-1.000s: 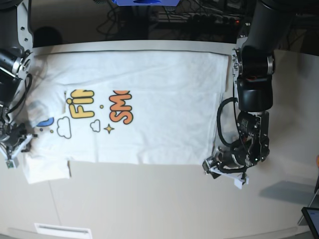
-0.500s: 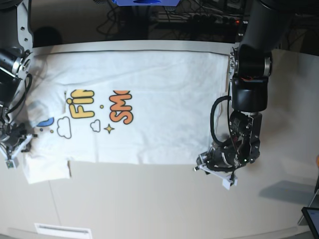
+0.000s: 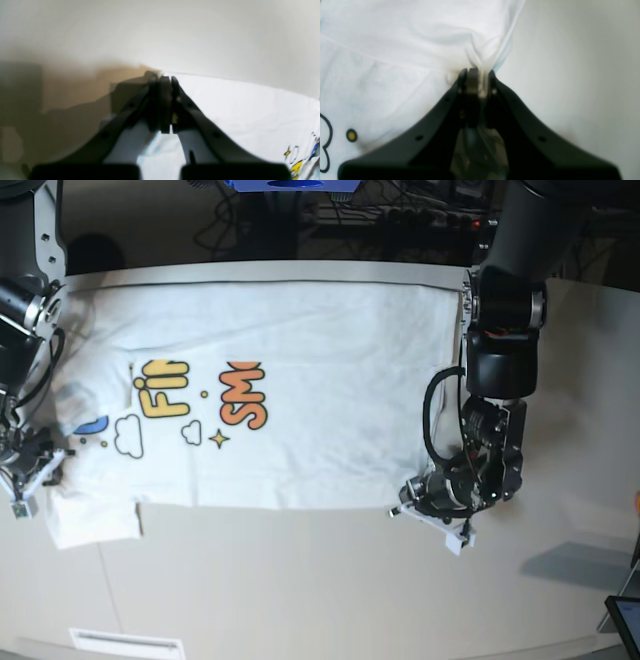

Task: Fold the T-shirt properly
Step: 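Close the left gripper on the shirt edge, then lift and fold the held shirt edge over the print with both grippers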

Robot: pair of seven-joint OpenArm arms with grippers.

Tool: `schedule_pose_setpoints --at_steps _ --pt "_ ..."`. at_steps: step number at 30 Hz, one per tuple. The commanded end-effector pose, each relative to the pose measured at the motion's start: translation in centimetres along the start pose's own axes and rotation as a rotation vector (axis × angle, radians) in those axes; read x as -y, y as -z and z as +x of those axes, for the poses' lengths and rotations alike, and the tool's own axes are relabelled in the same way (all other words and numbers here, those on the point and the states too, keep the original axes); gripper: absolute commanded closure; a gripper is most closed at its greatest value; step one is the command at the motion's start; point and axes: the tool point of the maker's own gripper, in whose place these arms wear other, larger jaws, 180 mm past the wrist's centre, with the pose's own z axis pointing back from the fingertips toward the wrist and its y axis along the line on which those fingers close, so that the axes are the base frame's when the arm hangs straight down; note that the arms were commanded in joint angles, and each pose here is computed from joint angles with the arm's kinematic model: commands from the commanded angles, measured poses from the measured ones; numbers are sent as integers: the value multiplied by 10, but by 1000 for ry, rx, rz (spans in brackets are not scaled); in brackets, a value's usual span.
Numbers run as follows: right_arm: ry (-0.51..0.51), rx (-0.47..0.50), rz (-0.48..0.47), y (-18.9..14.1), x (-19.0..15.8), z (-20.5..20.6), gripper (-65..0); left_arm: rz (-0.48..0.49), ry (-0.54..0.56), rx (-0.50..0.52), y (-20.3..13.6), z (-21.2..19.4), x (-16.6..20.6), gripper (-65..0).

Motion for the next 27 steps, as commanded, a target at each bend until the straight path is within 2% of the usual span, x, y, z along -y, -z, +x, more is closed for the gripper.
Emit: schedule_pose_setpoints --at_steps 1,7,13,16,22,27 --pt "-9 43 -28 -7 15 21 -26 0 22 32 -10 16 3 0" --pt "-7 50 -29 -8 15 20 -26 -41 93 142 -37 42 23 0" --pt "0 61 -31 -9 16 23 -20 -63 125 170 -49 52 36 0" --pt "-14 116 -40 -12 17 37 0 -72 136 185 -53 55 41 0" --pt "-46 153 -48 -16 10 46 0 -62 126 155 -47 39 33 0" --pt "-69 190 -55 -20 5 58 0 -68 151 179 -54 38 36 0"
